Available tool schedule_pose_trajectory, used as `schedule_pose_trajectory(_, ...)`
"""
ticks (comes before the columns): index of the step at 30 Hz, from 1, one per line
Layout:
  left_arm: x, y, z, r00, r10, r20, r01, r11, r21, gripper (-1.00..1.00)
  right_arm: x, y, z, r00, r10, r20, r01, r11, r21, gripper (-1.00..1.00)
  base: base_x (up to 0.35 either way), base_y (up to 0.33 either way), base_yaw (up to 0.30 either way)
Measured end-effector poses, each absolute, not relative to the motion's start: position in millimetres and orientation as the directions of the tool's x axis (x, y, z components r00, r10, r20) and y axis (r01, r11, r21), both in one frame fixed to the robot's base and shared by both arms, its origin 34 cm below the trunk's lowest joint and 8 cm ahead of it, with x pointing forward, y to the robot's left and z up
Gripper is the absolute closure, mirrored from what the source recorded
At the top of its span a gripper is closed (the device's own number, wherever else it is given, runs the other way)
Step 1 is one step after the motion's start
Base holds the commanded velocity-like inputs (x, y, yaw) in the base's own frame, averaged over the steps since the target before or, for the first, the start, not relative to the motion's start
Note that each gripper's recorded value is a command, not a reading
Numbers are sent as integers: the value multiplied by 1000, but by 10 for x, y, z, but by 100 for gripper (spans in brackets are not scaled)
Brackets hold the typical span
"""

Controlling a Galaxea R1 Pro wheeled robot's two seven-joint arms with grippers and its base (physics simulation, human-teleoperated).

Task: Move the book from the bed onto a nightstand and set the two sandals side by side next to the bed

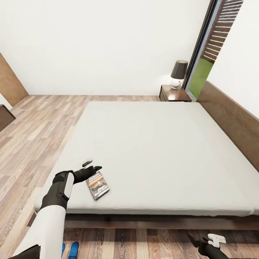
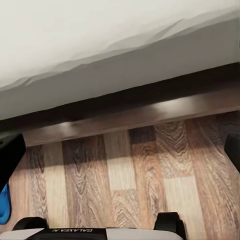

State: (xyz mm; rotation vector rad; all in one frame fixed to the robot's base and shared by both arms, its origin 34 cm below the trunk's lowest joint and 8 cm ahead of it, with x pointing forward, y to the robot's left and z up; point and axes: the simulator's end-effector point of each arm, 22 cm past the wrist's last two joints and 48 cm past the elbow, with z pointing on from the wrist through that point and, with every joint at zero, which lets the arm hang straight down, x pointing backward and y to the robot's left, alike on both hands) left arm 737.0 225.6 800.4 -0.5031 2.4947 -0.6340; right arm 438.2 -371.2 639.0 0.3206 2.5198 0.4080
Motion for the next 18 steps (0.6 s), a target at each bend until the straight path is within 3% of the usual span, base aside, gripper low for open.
schedule_pose_trajectory(18,7310,2255,7827,-811,-460,-362,-236,822,-518,-100,4281,-3711,6301,-828,310,-468,149,925,349,-100,0,0,0)
